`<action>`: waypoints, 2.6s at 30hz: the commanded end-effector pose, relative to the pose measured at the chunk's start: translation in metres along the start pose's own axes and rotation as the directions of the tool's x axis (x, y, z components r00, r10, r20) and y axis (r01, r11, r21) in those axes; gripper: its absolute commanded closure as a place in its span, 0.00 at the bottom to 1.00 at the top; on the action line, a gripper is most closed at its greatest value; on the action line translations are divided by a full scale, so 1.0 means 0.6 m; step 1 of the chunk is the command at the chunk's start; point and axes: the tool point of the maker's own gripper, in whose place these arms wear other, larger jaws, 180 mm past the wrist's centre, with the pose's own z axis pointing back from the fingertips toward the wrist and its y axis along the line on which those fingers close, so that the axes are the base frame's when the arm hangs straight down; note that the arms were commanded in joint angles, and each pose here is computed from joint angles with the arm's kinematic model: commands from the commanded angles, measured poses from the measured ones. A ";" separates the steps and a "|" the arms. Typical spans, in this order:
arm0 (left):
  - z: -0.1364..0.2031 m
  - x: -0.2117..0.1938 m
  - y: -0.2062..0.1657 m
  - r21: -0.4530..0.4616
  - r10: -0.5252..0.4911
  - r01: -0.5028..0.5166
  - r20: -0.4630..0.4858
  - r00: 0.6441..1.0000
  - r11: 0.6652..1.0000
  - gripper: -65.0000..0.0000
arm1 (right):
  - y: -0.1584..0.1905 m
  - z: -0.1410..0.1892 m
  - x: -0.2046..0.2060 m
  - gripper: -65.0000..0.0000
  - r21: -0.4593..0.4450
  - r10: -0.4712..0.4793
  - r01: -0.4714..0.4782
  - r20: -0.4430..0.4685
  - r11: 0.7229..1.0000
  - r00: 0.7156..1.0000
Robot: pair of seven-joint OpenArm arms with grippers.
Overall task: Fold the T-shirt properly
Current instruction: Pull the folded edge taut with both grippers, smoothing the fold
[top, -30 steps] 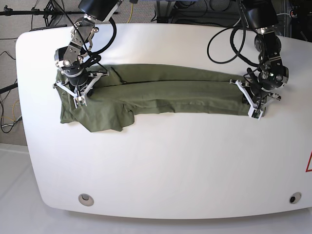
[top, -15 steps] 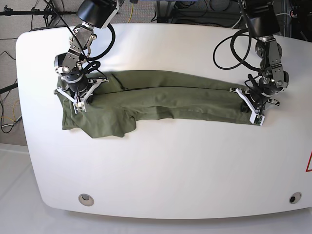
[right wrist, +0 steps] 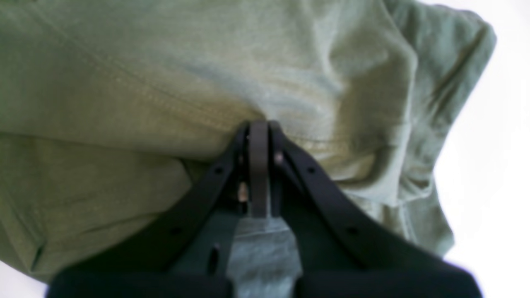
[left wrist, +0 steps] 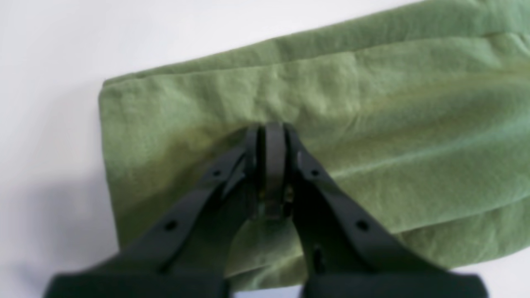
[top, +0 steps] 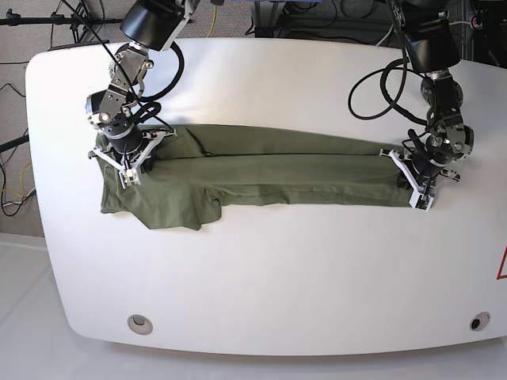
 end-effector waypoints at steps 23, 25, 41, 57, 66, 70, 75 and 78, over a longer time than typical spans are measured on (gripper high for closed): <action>0.073 0.111 0.056 0.157 -0.100 0.077 0.142 0.985 0.985 0.98 | -0.023 0.048 0.062 1.00 -0.089 0.042 -0.033 0.094 0.995 0.995; 0.088 0.118 0.069 0.186 -0.098 0.069 0.149 0.984 0.980 0.98 | -0.027 0.054 0.071 1.00 -0.101 0.048 -0.037 0.107 0.994 0.993; 0.166 0.149 0.090 0.295 -0.138 0.079 0.186 0.973 0.952 0.98 | -0.047 0.081 0.113 1.00 -0.155 0.082 -0.056 0.168 0.986 0.982; 0.152 0.071 0.059 0.247 -0.105 0.078 0.097 0.990 0.966 0.98 | -0.045 0.084 0.099 1.00 -0.157 0.088 -0.065 0.147 0.985 0.985; 0.151 0.057 0.056 0.241 -0.102 0.081 0.079 0.992 0.967 0.98 | -0.045 0.083 0.097 1.00 -0.155 0.087 -0.064 0.145 0.986 0.986; 0.151 0.052 0.055 0.239 -0.102 0.082 0.074 0.992 0.968 0.98 | -0.046 0.082 0.100 1.00 -0.157 0.087 -0.064 0.148 0.986 0.985; 0.149 0.055 0.054 0.238 -0.105 0.084 0.075 0.992 0.968 0.98 | -0.045 0.082 0.102 1.00 -0.154 0.084 -0.061 0.152 0.986 0.985; 0.148 0.058 0.052 0.236 -0.106 0.085 0.078 0.991 0.968 0.98 | -0.046 0.081 0.105 1.00 -0.155 0.084 -0.060 0.156 0.986 0.984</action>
